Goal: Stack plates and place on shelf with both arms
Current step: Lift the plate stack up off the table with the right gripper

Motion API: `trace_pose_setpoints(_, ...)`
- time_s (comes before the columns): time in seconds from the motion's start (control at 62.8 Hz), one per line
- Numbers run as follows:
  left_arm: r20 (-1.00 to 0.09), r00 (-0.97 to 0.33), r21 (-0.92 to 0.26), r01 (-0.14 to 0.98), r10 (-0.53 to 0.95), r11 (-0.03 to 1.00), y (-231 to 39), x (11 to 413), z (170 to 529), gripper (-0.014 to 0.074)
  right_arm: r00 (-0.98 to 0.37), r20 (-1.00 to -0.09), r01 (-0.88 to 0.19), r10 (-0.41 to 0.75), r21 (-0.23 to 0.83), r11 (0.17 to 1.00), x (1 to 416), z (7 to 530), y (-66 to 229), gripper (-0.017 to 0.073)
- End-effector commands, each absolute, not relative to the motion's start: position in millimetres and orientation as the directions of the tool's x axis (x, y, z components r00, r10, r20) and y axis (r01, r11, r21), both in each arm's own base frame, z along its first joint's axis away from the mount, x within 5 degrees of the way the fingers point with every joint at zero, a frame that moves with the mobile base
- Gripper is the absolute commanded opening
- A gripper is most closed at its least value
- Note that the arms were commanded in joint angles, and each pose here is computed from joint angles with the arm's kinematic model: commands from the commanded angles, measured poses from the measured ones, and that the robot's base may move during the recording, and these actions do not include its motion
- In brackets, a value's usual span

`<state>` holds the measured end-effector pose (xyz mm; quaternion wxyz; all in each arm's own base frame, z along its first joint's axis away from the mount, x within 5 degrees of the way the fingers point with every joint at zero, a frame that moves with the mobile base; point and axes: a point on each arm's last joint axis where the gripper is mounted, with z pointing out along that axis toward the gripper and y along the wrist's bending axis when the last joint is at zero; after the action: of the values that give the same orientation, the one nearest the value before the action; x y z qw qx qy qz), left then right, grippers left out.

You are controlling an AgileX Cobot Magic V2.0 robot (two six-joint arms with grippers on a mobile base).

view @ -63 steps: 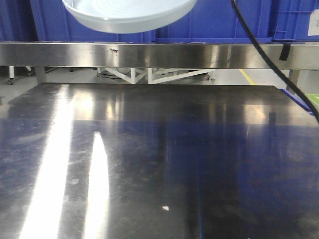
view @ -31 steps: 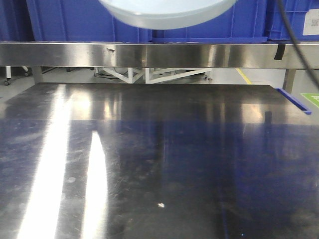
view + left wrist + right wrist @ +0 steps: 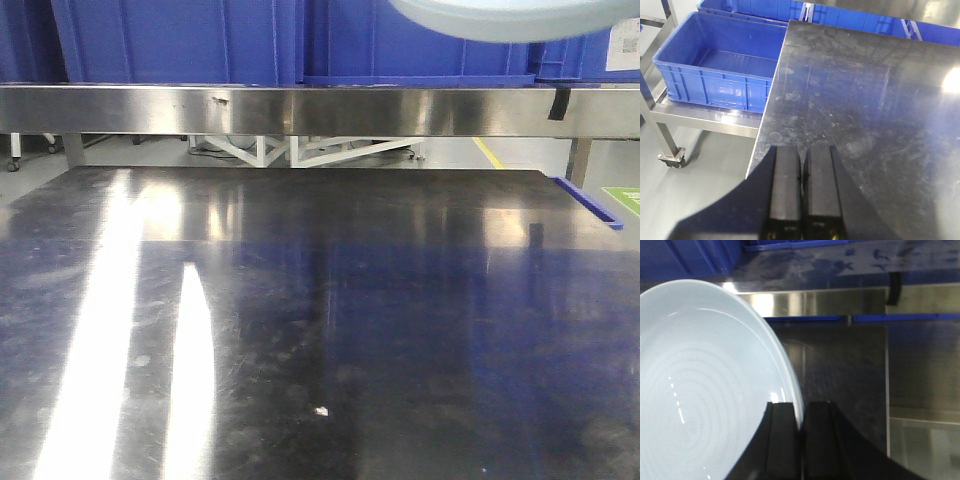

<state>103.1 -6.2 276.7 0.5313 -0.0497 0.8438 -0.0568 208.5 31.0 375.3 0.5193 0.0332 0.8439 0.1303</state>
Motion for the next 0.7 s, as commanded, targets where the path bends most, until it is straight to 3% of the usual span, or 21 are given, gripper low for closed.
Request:
trace_pose_setpoints(0.0,-0.929,-0.335,-0.164,-0.003,-0.155,0.987,-7,106,293,0.0092,-0.327,-0.918,-0.075,0.224,0.262,0.962,190,388,23,0.0048)
trace_pose_setpoints(0.318,-0.929,-0.335,-0.164,-0.003,-0.155,0.987,-7,106,293,0.0092,-0.369,-0.902,-0.054,0.224,0.261,0.964,142,339,17,0.0048)
trace_pose_setpoints(0.685,-0.929,-0.335,-0.164,-0.003,-0.155,0.987,-7,106,293,0.0091,-0.392,-0.893,-0.048,0.223,0.262,0.964,128,319,16,0.0048)
